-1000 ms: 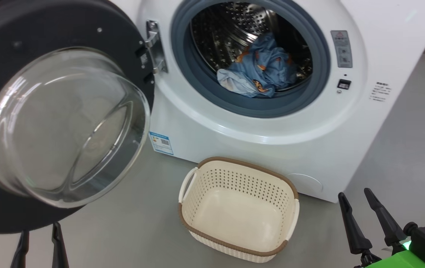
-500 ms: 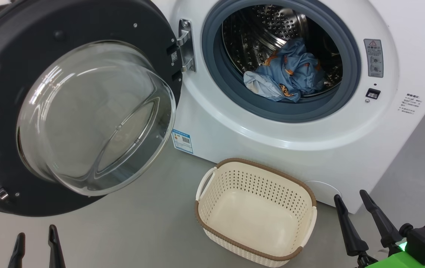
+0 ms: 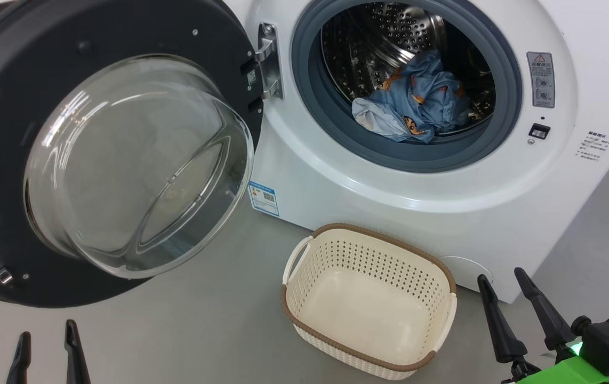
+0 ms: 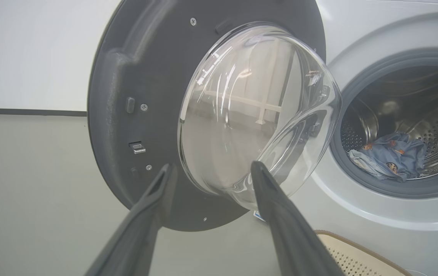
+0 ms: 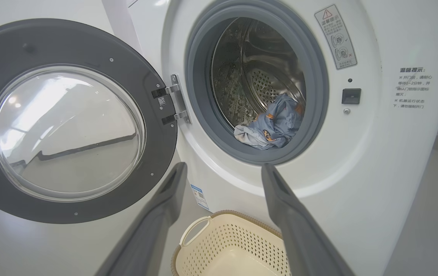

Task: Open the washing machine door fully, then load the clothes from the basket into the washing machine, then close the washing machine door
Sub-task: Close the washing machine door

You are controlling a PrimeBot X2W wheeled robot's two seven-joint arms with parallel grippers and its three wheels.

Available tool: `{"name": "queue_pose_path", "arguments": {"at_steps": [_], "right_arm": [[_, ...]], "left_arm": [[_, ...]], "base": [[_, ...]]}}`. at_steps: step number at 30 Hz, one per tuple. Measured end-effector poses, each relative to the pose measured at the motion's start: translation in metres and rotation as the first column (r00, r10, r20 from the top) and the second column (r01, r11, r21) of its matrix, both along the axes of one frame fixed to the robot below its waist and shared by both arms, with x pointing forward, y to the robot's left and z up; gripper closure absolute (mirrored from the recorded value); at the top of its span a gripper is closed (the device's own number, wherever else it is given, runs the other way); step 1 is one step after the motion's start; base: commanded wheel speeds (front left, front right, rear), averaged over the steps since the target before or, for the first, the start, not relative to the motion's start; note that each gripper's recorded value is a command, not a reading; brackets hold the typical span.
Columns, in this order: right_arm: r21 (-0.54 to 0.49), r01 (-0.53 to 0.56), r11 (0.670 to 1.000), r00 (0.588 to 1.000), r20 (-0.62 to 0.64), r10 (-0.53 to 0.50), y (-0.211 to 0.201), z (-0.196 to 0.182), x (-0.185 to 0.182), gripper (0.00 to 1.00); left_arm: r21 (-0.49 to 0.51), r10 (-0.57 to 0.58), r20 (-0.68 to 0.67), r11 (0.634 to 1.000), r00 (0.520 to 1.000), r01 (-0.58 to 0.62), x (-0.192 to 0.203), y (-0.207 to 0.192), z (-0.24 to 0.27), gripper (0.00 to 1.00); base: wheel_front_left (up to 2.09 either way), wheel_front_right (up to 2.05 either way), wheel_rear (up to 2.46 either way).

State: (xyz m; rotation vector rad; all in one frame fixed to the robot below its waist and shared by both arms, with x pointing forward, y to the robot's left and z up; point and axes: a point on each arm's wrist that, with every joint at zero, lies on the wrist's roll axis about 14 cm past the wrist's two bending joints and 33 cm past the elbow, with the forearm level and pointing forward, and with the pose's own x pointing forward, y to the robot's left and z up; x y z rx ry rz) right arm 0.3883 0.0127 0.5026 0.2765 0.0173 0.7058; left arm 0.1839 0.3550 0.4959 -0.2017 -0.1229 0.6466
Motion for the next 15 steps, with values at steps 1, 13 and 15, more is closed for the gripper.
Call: {"name": "queue_pose_path", "arguments": {"at_steps": [1,13,15], "right_arm": [[0.0,0.0,1.0,1.0,0.0,0.0,0.0,0.0,0.0,0.0],[0.0,0.006,1.0,1.0,-0.007,-0.006,-0.002,-0.003,0.003,0.0],[0.0,0.006,1.0,1.0,-0.008,-0.006,-0.002,-0.003,0.003,0.0]], "left_arm": [[0.001,0.001,0.005,1.0,1.0,-0.001,0.0,0.0,0.001,0.0],[-0.06,0.11,0.27,0.993,0.957,-0.098,-0.01,0.035,0.056,1.0],[-0.061,0.118,0.305,0.993,0.945,-0.104,-0.011,0.042,0.065,1.0]], "base": [[0.0,0.0,0.0],[0.0,0.0,0.0],[0.0,0.0,0.0]]}}
